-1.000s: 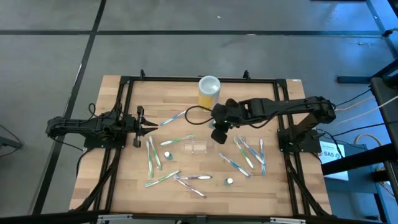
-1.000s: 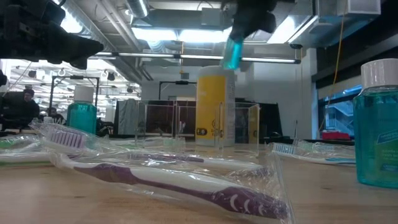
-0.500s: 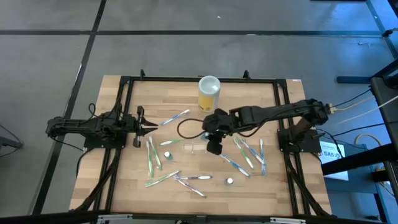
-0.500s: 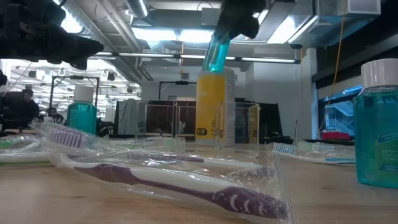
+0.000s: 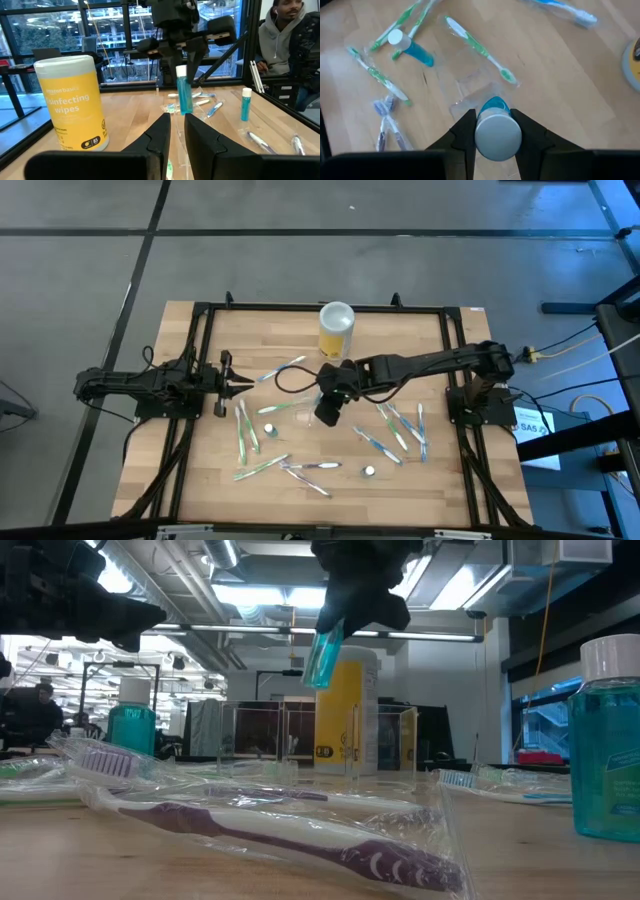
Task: Pick & Place toothbrushing station
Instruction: Put the blue mouthwash into the transparent organizer, then put the blue toothbrush into the transparent organizer
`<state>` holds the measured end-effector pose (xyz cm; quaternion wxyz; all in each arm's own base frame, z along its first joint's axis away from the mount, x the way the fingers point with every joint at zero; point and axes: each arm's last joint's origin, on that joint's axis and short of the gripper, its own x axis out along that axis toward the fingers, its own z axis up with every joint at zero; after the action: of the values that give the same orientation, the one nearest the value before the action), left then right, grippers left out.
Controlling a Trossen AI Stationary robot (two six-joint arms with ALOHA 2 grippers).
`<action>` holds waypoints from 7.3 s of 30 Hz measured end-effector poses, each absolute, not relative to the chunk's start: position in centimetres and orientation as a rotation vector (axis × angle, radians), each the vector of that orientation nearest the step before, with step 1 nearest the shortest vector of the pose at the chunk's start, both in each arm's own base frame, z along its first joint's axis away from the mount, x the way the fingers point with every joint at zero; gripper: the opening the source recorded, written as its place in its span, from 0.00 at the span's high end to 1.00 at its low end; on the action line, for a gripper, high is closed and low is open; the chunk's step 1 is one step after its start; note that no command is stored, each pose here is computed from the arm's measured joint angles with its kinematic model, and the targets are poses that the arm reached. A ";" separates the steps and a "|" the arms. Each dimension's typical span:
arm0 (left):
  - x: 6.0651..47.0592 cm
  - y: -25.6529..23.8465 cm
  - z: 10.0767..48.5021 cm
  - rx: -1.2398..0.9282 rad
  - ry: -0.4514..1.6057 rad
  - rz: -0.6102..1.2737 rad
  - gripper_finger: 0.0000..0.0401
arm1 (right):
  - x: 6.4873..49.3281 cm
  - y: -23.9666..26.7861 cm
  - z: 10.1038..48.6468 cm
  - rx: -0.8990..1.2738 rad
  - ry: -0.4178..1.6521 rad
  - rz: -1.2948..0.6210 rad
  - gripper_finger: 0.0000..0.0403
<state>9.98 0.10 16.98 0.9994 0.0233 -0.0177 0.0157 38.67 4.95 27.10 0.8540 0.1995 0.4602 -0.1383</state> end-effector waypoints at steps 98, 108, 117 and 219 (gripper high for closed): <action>10.0 0.1 17.0 0.039 -0.034 0.028 0.87 | 40.9 4.4 19.0 0.180 1.248 -0.203 0.58; 10.0 0.1 17.0 0.039 -0.034 0.028 0.87 | 41.3 4.5 20.4 0.174 1.232 -0.213 0.40; 10.0 0.1 17.0 0.039 -0.035 0.028 0.87 | 42.1 5.1 24.2 0.153 1.174 -0.172 0.51; 9.9 0.5 17.1 -0.009 -0.050 0.156 0.87 | 18.0 6.3 20.6 0.464 1.293 -0.515 0.52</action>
<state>9.94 0.46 17.12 0.9966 -0.0045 -0.0252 0.0780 17.95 6.33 20.56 0.7428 0.2115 0.5900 -0.2351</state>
